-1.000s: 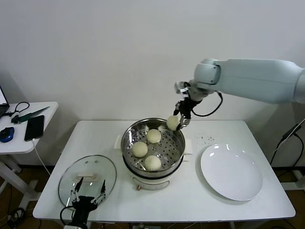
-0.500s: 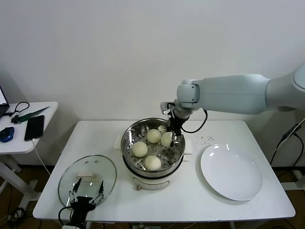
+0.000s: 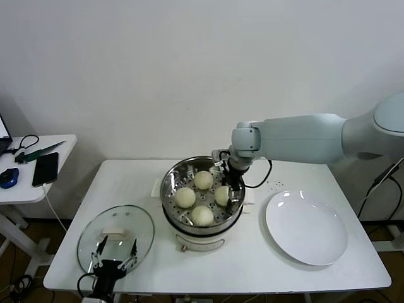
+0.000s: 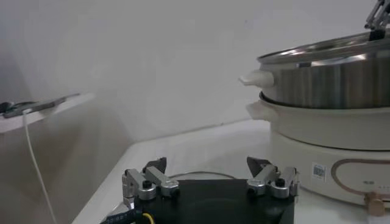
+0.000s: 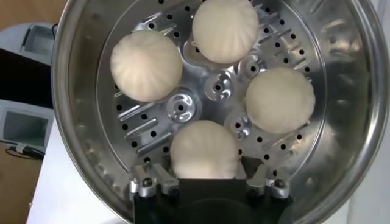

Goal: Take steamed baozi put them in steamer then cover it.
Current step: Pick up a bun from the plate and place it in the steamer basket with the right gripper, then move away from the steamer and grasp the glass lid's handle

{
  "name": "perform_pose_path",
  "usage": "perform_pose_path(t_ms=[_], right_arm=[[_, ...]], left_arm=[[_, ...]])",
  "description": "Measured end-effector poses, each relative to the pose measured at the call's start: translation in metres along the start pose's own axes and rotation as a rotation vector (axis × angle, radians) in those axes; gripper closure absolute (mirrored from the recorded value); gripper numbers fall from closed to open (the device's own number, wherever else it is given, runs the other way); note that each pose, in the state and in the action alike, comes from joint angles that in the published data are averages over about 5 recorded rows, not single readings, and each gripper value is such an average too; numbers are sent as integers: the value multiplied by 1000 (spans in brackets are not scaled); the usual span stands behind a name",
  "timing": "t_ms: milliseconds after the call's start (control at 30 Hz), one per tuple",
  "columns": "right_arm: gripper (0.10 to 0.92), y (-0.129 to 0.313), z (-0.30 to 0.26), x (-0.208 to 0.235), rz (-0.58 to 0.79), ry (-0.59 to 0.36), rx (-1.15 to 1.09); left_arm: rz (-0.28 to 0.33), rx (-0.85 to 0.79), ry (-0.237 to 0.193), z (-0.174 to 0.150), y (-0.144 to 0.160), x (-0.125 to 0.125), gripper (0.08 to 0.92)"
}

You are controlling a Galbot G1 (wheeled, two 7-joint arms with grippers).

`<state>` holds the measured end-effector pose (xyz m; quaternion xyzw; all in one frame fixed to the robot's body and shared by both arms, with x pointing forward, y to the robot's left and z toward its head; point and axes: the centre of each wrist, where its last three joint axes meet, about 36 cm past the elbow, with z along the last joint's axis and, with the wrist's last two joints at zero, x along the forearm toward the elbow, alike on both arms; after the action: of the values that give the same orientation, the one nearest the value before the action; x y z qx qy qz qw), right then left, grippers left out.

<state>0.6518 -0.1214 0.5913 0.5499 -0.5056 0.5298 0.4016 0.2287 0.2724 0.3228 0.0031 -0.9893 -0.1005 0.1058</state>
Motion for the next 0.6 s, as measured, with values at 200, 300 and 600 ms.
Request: perform_pose_path(t_ms=[200, 300, 600], right_arm=[[200, 1, 3, 11, 5, -18, -3], [199, 1, 6, 21, 8, -37, -6], [200, 3, 33, 61, 64, -130, -21]], left_arm=[[0, 1, 0, 0, 0, -1, 177], [-1, 2, -1, 0, 0, -2, 177], [-13, 4, 1, 1, 3, 0, 177]])
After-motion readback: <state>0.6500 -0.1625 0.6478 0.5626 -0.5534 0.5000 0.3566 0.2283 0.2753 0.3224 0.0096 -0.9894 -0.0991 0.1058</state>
